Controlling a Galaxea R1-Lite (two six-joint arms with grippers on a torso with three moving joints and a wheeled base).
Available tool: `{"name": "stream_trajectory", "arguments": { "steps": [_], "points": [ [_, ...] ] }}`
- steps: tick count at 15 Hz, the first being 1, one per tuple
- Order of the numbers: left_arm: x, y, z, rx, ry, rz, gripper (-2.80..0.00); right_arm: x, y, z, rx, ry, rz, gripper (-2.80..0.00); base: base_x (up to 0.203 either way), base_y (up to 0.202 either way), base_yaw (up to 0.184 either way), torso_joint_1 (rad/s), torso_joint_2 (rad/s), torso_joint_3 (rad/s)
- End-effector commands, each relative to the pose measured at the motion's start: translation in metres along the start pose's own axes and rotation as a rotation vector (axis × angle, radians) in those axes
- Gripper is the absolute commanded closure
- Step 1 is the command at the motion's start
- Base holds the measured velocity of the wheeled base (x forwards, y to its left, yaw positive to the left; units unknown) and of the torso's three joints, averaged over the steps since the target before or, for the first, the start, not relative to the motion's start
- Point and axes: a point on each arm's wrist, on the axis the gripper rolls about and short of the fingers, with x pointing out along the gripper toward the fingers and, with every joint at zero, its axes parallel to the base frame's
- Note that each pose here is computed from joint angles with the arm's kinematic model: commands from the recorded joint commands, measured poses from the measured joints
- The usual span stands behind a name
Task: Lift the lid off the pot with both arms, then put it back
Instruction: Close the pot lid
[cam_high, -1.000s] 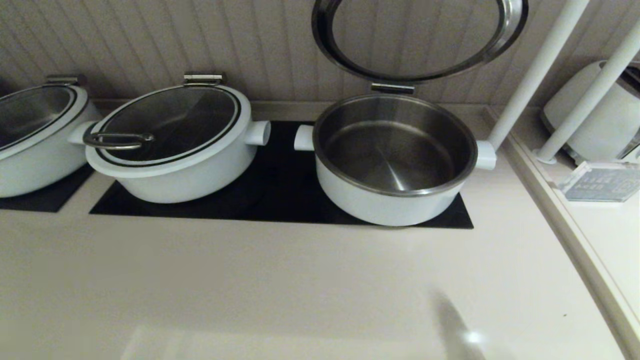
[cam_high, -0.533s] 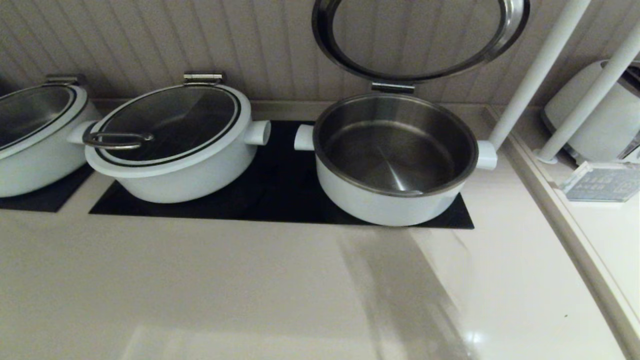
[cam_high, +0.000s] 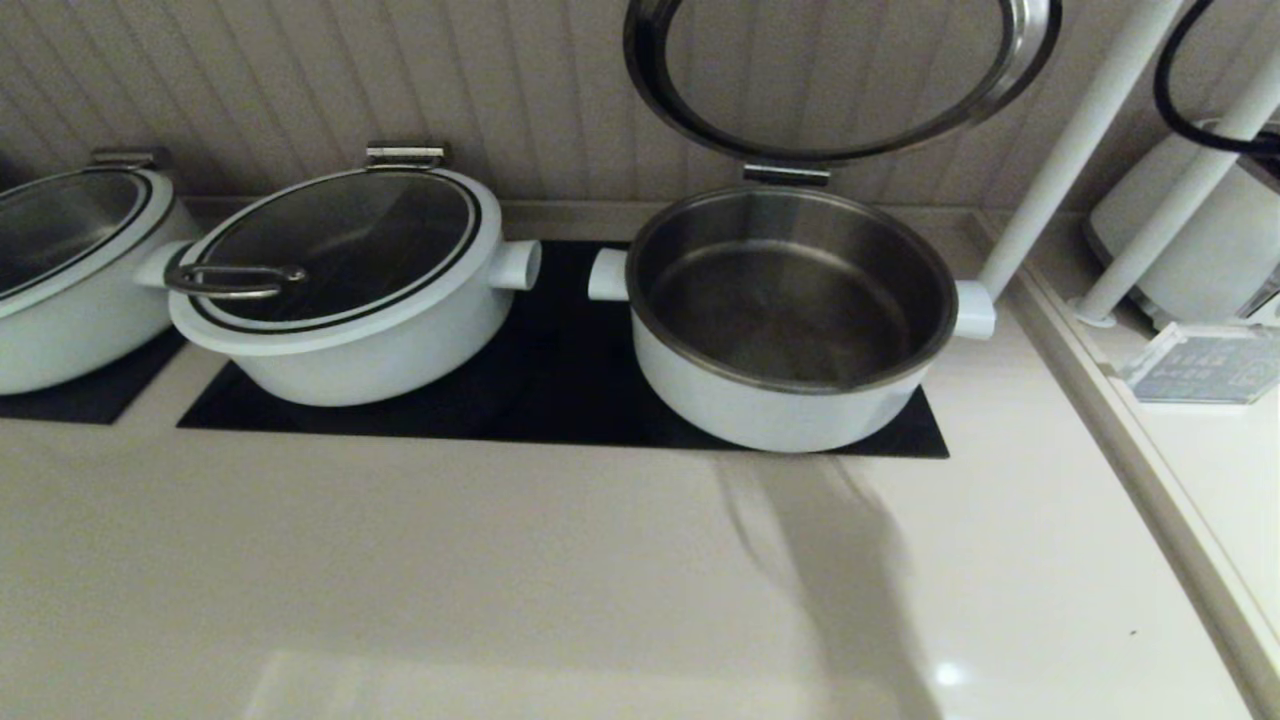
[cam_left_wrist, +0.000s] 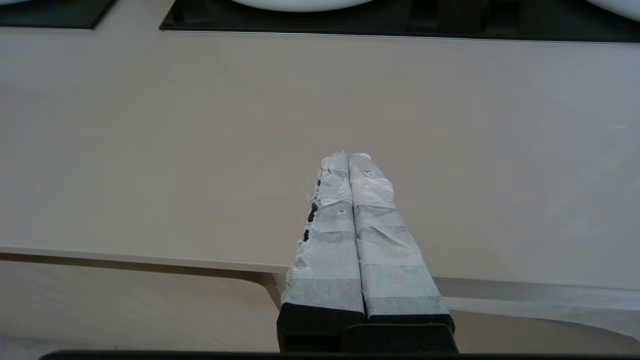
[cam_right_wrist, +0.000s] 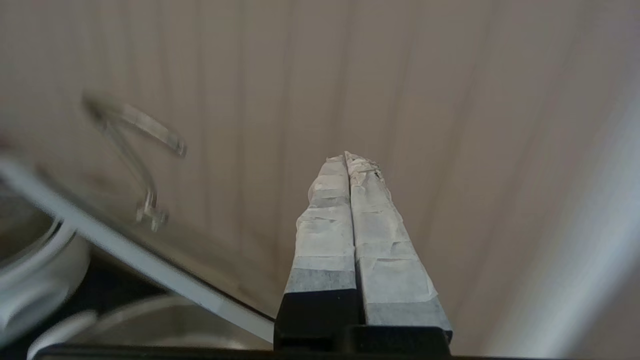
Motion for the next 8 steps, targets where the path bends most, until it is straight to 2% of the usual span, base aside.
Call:
{"name": "stream_trajectory", "arguments": {
  "steps": [1, 4, 8],
  "points": [
    [0.0, 0.0, 0.0, 0.0, -0.001, 0.001, 0.0, 0.011, -0.008, -0.02, -0.007, 0.026, 0.063, 0.0, 0.0, 0.0, 0.0, 0.0, 0.0, 0.0],
    [0.0, 0.0, 0.0, 0.0, -0.001, 0.001, 0.0, 0.008, -0.02, -0.019, -0.046, 0.017, 0.246, 0.0, 0.0, 0.0, 0.0, 0.0, 0.0, 0.0],
    [0.0, 0.0, 0.0, 0.0, -0.001, 0.001, 0.0, 0.012, -0.028, -0.014, -0.091, -0.019, 0.358, 0.0, 0.0, 0.0, 0.0, 0.0, 0.0, 0.0]
  ]
}}
